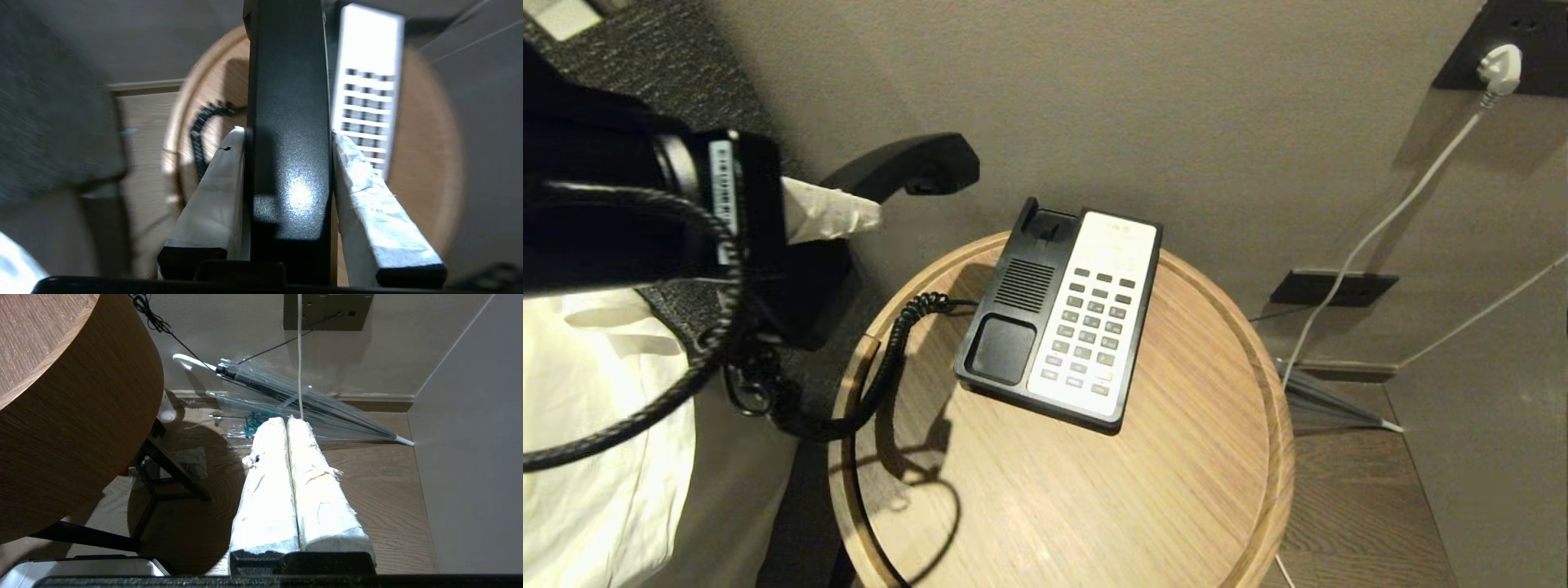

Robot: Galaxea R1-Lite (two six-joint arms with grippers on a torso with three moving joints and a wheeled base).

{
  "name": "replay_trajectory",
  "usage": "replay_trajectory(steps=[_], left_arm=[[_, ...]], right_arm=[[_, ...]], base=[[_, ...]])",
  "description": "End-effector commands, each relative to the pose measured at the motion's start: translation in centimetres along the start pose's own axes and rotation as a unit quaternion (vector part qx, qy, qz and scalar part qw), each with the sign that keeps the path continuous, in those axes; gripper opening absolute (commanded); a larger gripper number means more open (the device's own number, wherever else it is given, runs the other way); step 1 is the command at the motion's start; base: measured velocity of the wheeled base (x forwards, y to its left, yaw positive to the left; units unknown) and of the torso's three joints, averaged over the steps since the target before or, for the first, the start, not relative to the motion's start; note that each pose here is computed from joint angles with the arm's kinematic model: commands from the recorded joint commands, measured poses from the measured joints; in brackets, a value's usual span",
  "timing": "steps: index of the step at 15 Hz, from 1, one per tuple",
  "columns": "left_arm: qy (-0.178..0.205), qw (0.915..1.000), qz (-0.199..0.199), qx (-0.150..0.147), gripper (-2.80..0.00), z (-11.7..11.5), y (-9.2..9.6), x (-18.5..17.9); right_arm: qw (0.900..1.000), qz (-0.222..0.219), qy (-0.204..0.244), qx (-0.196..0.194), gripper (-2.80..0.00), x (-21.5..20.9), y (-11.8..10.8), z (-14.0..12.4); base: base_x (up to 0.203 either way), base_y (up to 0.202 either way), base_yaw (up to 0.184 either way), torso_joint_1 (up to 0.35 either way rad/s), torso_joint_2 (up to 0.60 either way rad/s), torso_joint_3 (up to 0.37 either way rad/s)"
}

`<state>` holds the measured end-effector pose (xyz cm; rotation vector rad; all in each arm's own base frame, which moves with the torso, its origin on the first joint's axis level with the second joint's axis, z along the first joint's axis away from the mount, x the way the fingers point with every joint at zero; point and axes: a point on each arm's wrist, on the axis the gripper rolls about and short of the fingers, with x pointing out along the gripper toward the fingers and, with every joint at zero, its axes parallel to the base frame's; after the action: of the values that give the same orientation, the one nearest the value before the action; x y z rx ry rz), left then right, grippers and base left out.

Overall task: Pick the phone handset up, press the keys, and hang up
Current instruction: Dial the number

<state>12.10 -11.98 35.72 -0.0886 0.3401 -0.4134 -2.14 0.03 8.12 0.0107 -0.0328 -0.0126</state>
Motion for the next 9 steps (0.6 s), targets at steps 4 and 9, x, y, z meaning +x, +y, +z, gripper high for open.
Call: replay_trajectory(steps=[4,9], left_arm=[[-0.108,0.9735,-0.086,-0.182,-2.80,-3.3,4.7,-9.7],[-0.203,0.9231,-0.152,-0.289,-2.80,-7.0,8.3,-16.1]], right_arm=[[1.000,0.000,0.009,0.000,-2.80,0.1,0.0,-0.6],[1.000,0.000,0.009,0.000,-2.80,0.1,0.0,-0.6]], base=[[0.000,0.000,0.000,0.000,0.00,0.000],[0.000,0.000,0.000,0.000,0.00,0.000]])
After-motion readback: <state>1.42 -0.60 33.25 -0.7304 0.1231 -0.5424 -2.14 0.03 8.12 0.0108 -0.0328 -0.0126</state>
